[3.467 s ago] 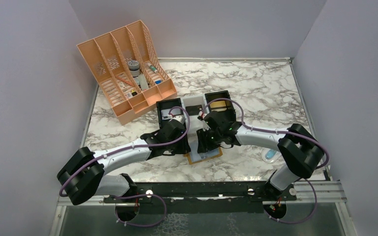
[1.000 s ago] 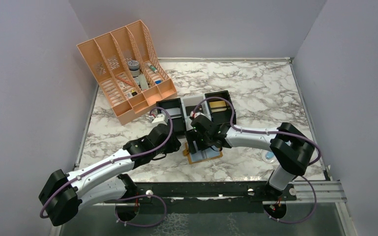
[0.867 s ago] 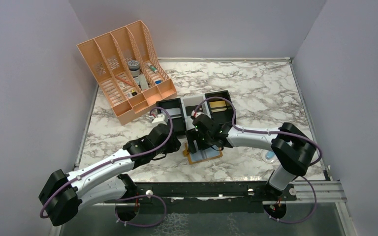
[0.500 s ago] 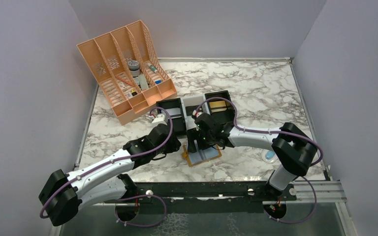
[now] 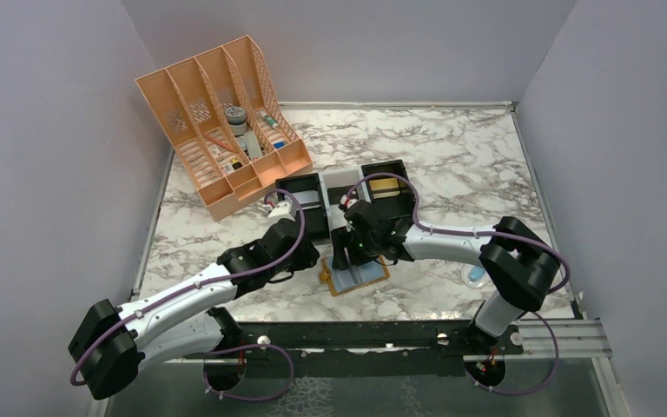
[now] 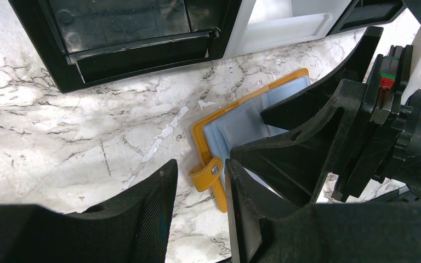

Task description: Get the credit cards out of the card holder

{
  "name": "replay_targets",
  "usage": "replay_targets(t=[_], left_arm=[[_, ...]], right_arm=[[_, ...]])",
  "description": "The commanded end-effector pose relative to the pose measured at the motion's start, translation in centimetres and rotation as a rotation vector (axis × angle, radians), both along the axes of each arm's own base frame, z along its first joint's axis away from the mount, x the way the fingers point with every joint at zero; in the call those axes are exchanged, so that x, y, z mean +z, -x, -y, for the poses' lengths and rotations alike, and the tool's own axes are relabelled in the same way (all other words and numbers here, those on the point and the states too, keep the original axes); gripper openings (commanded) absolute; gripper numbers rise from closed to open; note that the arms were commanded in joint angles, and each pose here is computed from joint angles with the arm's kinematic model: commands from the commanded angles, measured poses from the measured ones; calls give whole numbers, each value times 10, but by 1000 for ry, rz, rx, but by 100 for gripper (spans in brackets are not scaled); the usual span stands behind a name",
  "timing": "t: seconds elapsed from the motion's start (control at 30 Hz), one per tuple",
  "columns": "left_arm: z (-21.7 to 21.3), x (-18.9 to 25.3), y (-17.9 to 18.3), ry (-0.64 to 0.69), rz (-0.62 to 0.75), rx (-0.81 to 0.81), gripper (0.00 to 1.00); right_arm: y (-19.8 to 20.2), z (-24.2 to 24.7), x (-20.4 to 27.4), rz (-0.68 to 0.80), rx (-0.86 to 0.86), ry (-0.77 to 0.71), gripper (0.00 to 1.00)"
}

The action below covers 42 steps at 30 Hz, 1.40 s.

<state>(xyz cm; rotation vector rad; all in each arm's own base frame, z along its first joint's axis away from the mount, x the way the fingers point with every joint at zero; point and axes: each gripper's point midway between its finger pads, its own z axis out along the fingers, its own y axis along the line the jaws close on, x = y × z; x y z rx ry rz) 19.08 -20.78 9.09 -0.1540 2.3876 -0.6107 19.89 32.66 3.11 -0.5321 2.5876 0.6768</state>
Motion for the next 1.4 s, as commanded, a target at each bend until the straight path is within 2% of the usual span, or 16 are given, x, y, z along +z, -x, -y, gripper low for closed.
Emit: replay_targets(t=[0.0,0.17,0.53,0.73,0.9,1.37], left_arm=[[0,-4,1,-4,4,-14,40],[2,-4,1,-3,3,-17,40],[3,-6,0,-8,-2,-15,40],[3,-7,0,-10,-5,-16,40],[4,-6,0,-7,-4,-17,40],[7,-7,-1,-1,-7,-21,40]], right_arm=[[6,12,-11,-33,-2,57,62],[9,12,-16,-44,25,65,70],[16,4,-16,-75,51,17,73],[17,2,-14,-78,56,-4,72],[15,4,-13,-78,51,-13,67],[11,17,-31,-34,57,135,65]])
